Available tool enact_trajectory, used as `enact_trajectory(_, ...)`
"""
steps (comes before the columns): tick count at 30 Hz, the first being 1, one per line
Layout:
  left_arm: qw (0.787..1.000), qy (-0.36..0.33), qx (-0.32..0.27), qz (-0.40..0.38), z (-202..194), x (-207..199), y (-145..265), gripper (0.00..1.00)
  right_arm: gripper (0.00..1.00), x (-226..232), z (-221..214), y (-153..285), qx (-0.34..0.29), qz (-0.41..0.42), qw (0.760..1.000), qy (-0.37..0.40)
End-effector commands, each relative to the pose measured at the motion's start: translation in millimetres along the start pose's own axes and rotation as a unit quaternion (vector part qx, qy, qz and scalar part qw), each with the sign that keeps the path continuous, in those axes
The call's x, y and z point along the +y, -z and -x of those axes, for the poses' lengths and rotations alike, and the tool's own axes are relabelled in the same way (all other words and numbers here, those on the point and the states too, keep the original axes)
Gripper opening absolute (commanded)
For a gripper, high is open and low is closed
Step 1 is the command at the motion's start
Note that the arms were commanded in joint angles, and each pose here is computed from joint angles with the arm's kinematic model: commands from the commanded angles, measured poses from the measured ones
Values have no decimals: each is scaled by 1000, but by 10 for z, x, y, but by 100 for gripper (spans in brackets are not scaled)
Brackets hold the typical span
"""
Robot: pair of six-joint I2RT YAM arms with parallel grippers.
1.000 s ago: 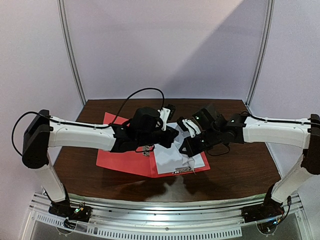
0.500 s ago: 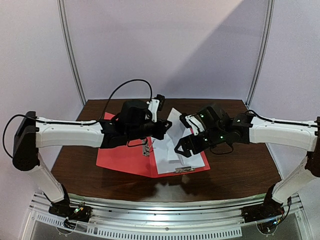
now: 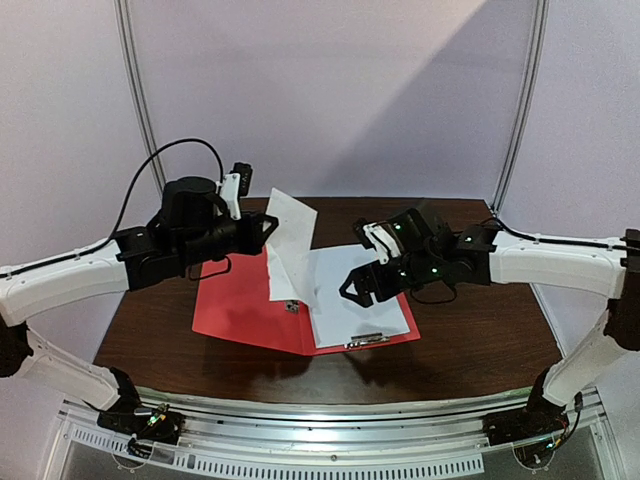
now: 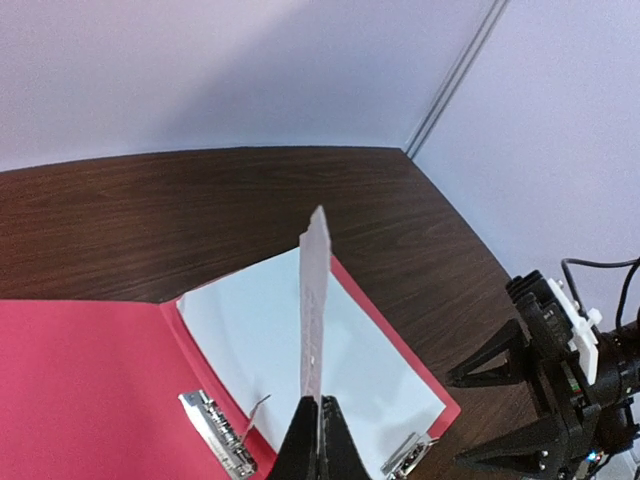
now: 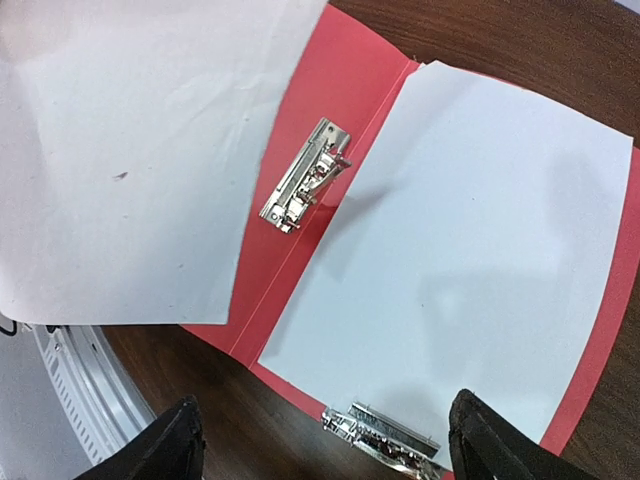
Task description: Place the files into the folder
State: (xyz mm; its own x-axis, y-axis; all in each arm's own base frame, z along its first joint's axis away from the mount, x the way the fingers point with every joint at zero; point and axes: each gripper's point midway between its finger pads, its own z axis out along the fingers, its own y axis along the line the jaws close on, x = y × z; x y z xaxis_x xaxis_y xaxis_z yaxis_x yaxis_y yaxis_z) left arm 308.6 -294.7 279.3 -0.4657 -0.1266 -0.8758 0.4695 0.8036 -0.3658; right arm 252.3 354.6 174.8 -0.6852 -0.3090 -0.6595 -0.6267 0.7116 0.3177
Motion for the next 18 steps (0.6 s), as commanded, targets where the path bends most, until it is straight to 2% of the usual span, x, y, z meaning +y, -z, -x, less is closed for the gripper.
enact_trajectory(1, 997, 11, 41, 58, -240, 432, 198, 0, 82, 128, 249, -298, -13, 16, 1000, -1)
enact_trajectory(7, 994, 20, 59, 92, -389, 757, 478, 0, 74, 71, 486, -746, -12, 16, 1000, -10)
enact_trajectory(14, 991, 32, 76, 105, -549, 983, 670, 0, 47, 4, 710, -1257, 5, 74, 996, -43)
enact_trajectory(18, 990, 38, 86, 107, -634, 1062, 707, 0, 36, 3, 717, -1442, 18, 102, 994, -44)
